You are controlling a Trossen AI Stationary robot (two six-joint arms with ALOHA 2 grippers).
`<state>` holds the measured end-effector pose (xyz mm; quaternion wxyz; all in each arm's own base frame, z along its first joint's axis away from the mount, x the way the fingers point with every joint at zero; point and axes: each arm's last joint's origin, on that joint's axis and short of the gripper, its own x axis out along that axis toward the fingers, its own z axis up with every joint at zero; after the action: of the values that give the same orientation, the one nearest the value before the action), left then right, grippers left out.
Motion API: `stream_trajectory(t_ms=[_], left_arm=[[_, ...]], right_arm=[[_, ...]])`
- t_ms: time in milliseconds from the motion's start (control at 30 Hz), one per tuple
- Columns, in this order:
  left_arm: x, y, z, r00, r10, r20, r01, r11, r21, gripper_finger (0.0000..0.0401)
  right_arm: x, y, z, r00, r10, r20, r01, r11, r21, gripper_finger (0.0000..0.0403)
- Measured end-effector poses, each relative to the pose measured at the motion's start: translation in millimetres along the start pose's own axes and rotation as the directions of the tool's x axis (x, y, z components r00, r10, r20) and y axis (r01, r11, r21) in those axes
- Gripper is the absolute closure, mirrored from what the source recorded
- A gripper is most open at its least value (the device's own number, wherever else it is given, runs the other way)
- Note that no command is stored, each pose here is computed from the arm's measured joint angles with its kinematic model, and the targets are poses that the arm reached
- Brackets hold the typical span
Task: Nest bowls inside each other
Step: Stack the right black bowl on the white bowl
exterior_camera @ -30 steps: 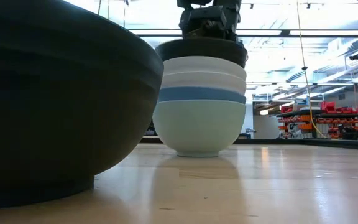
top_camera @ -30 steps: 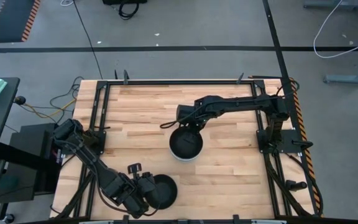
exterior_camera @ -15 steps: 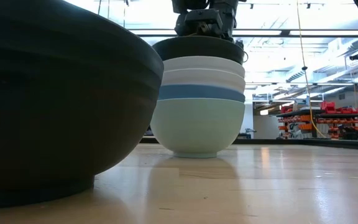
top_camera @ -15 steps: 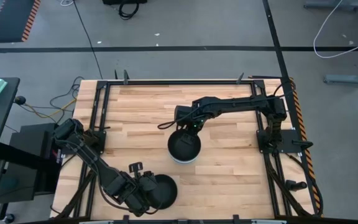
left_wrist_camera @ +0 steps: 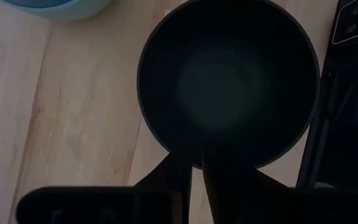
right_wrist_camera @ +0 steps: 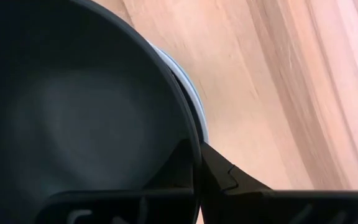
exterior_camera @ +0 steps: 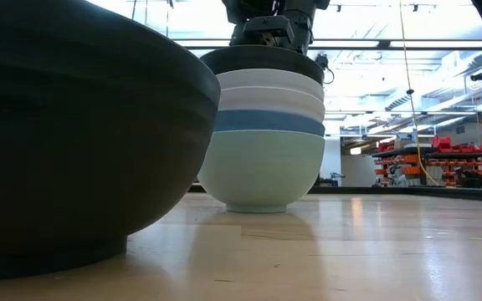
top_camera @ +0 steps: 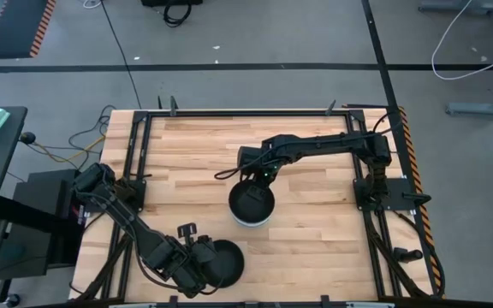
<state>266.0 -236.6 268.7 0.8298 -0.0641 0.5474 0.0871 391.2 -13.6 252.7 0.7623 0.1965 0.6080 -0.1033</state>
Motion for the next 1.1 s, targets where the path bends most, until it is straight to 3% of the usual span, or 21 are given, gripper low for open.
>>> stream_trajectory(t_ms=[200,567,1100], left_arm=[[0,0,0,1.000,-0.002,0.001,0.002,1.000,-0.001,0.0362],[0,0,0,1.000,-0.001,0.001,0.001,1.000,-0.001,0.0360],[2,5,5,1.000,0.003,-0.011,-0.003,1.000,-0.011,0.0358]], right_arm=[[0,0,0,1.000,0.001,0.000,-0.001,1.000,0.015,0.0396],[-3,0,-2,1.000,-0.012,0.006,0.012,1.000,0.024,0.0348],[-44,17,4,0.994,-0.023,0.107,0.024,1.000,-0.010,0.0343]])
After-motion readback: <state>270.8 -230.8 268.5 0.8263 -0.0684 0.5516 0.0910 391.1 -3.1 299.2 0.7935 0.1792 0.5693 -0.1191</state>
